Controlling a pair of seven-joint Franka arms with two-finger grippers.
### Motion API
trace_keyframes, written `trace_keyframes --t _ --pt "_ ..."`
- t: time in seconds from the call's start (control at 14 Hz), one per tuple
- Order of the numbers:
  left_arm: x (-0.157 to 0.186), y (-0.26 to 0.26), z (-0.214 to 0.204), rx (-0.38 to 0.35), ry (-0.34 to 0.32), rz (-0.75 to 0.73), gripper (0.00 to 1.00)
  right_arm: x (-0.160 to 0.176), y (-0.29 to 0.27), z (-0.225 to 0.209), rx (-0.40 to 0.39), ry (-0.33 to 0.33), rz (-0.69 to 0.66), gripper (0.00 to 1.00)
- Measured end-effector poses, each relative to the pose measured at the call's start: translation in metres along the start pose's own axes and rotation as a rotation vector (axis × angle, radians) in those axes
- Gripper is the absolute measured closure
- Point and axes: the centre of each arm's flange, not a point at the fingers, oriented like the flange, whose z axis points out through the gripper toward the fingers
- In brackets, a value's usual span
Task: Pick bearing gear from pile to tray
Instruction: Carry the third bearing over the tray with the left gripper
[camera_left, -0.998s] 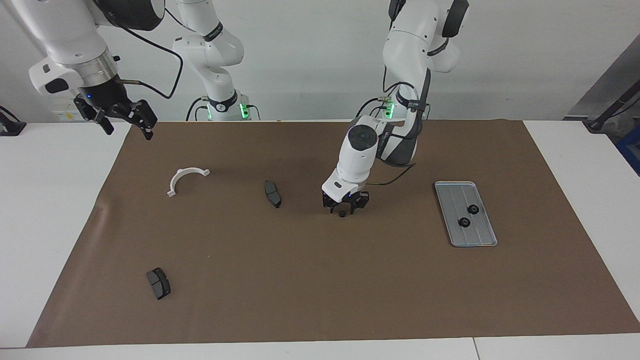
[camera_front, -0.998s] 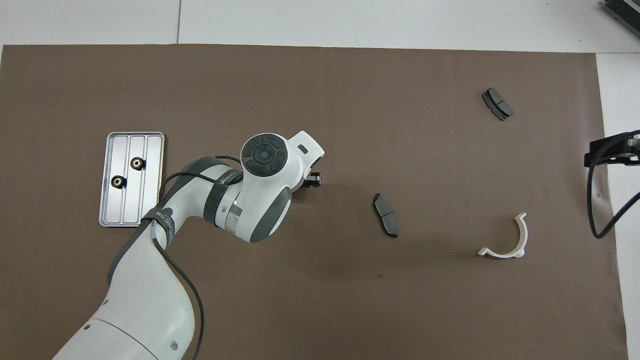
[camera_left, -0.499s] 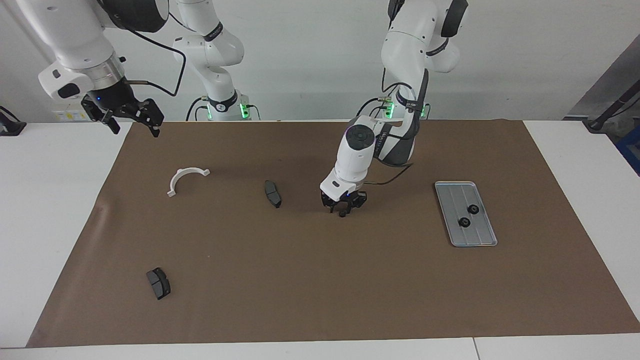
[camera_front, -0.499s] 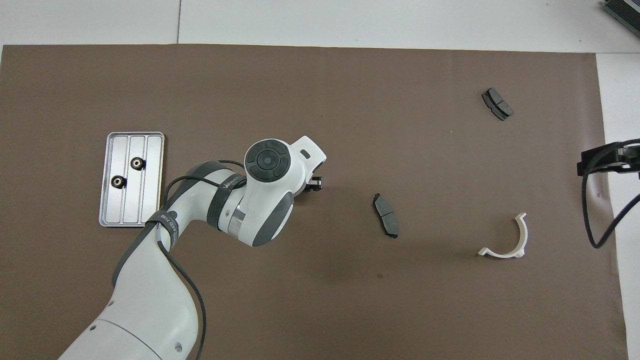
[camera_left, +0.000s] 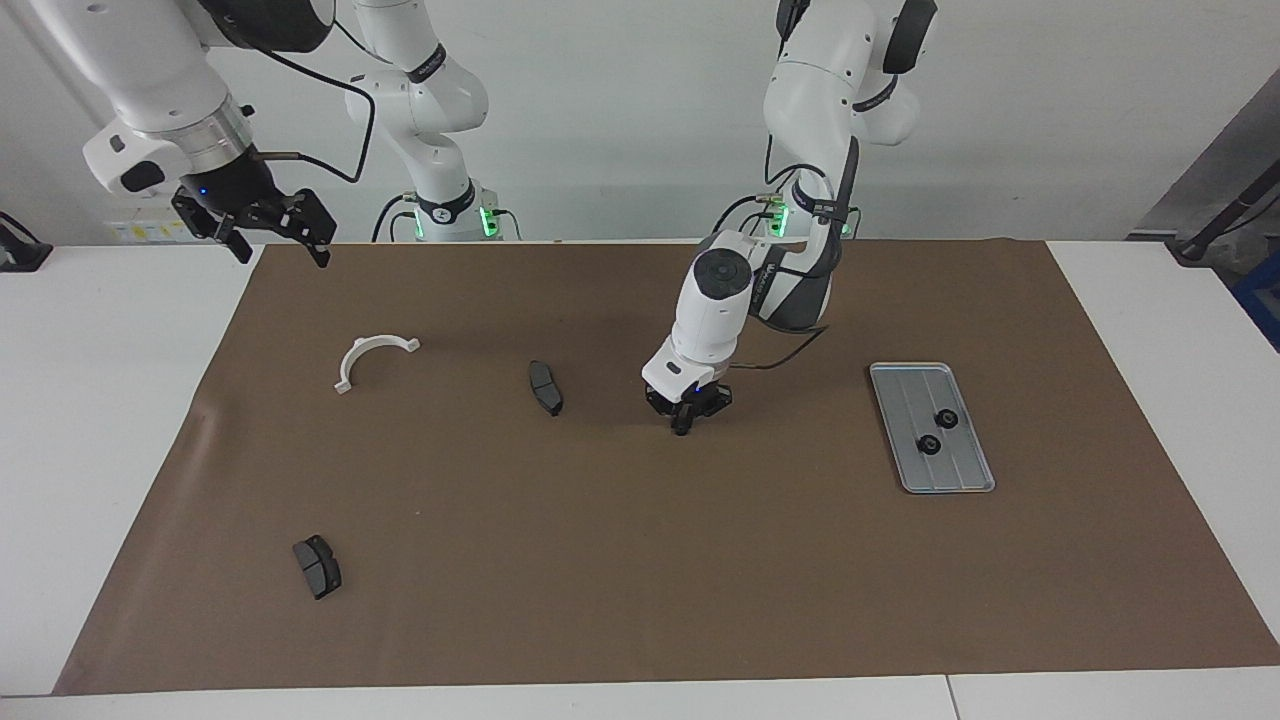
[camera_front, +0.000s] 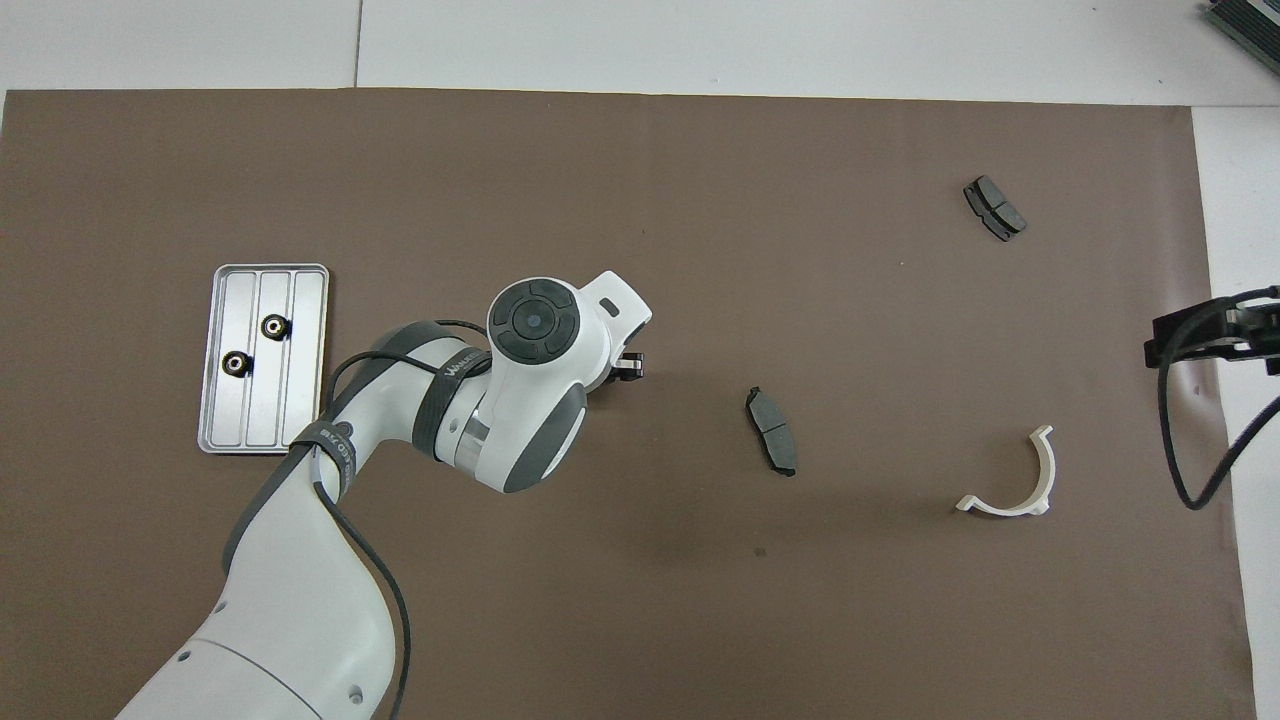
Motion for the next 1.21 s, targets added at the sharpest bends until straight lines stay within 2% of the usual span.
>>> trace_keyframes --t 0.36,0.57,0.86,1.0,1.21 --pt "0.005 -0.006 -0.003 0.007 -0.005 -0.014 0.78 0.005 -0.013 -0.004 -0.014 0.049 0.009 0.00" --pt "0.036 -0.039 -0.029 0.014 0.004 -0.081 0.78 0.005 -0.017 -0.004 -0.015 0.052 0.002 0.00" --pt "0.078 -0.149 -0.070 0.019 0.012 -0.167 0.78 0.005 -0.017 -0.004 -0.015 0.051 0.003 0.00" --pt "0.081 -0.208 -0.093 0.028 -0.022 -0.135 0.78 0.004 -0.017 -0.004 -0.014 0.051 0.015 0.00" --pt "0.063 -0.286 -0.109 0.028 -0.067 -0.031 0.78 0.004 -0.018 -0.004 -0.011 0.050 0.023 0.00"
